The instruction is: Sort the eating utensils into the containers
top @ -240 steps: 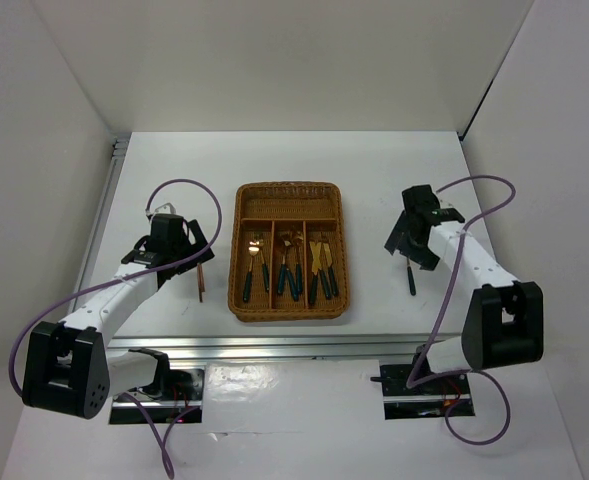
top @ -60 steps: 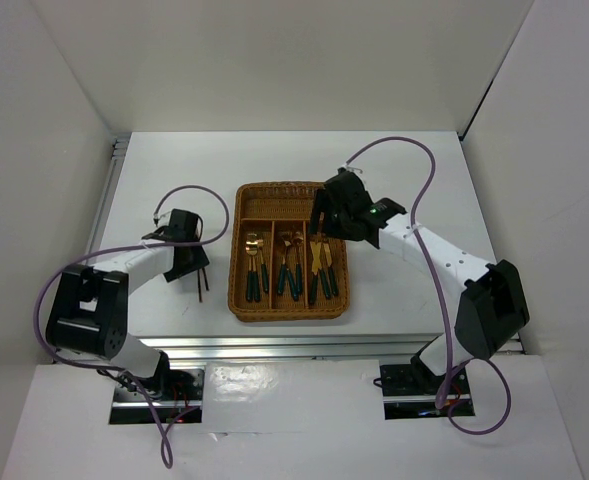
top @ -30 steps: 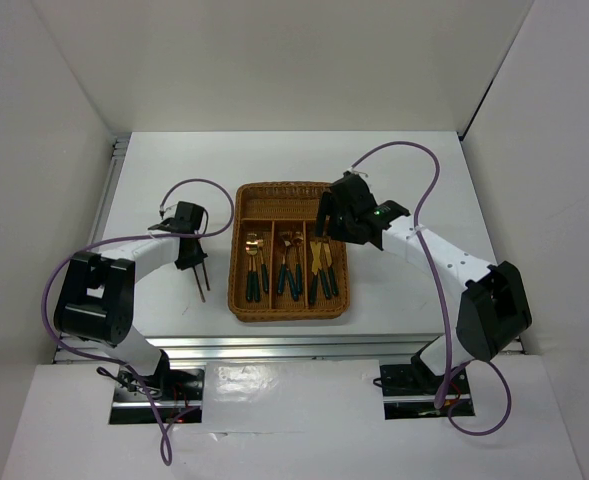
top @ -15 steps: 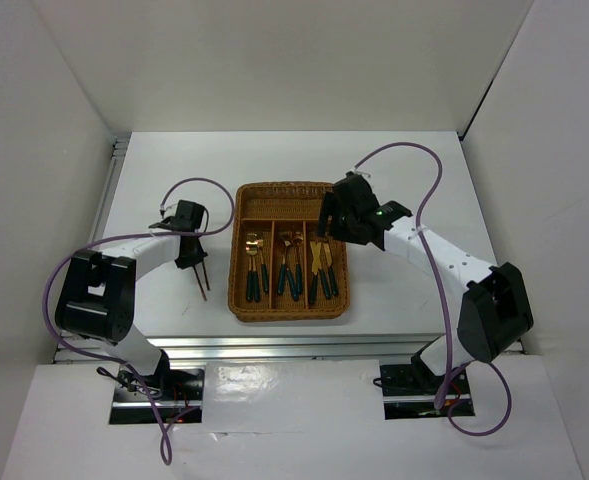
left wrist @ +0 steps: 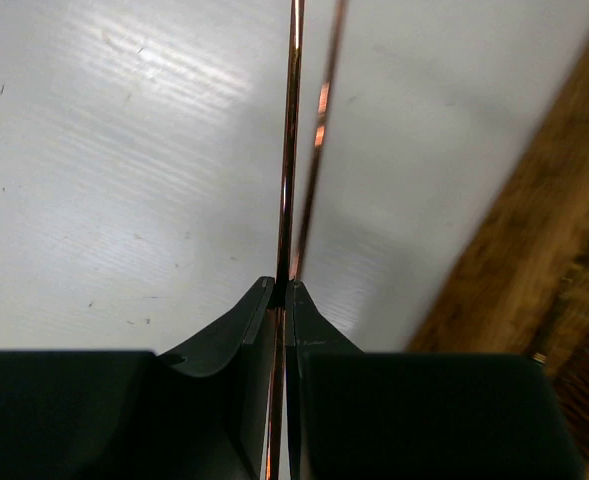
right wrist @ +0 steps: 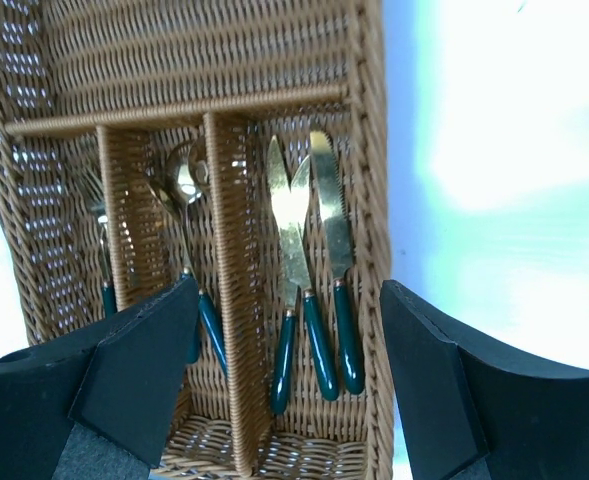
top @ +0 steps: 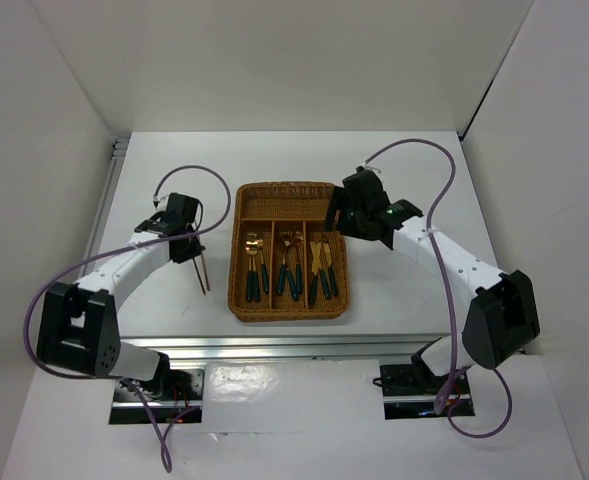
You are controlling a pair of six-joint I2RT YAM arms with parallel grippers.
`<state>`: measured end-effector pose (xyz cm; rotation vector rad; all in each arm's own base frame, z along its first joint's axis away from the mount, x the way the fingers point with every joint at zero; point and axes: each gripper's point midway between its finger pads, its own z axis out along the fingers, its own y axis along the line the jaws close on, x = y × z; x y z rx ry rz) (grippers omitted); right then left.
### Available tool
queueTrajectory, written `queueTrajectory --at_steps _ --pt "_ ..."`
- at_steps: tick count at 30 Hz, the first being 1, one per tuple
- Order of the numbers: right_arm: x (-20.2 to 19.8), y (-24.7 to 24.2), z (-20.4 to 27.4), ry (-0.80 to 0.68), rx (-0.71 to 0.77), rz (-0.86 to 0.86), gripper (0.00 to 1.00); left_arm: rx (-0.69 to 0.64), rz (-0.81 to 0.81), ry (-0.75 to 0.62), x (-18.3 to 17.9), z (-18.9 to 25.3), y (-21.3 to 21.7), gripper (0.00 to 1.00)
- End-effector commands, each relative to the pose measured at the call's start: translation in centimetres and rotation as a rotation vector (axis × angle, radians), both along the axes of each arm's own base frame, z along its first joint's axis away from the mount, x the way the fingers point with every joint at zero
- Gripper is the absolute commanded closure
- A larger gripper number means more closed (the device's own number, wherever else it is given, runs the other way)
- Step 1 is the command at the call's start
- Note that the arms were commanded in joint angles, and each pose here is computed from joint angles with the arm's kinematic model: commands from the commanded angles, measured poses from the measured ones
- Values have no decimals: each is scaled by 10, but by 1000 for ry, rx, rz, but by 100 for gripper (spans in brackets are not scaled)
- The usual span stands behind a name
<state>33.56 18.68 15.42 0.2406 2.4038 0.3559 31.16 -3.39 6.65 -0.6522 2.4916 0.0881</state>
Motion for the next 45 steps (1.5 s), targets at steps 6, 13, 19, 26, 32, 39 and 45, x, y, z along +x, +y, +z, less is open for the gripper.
queueTrajectory --at_steps 6,13,19,26,32,39,45 --pt "7 -34 28 -106 1 -72 19 -166 -106 -267 19 100 -47 87" --pt "6 -57 33 -142 16 -129 17 -304 -162 -411 39 142 -90 81" --pt "0 -67 37 -153 19 -150 16 -448 -56 -526 54 157 -118 81" --pt "-6 -78 45 -180 22 -177 15 -596 126 -615 70 159 -143 81" --pt "-10 -82 48 -181 16 -184 15 -644 327 -609 79 134 -173 83" --pt "-14 -85 50 -180 14 -180 15 -668 595 -654 83 122 -207 83" --pt "-19 -83 50 -167 17 -158 15 -689 757 -654 102 107 -229 83"
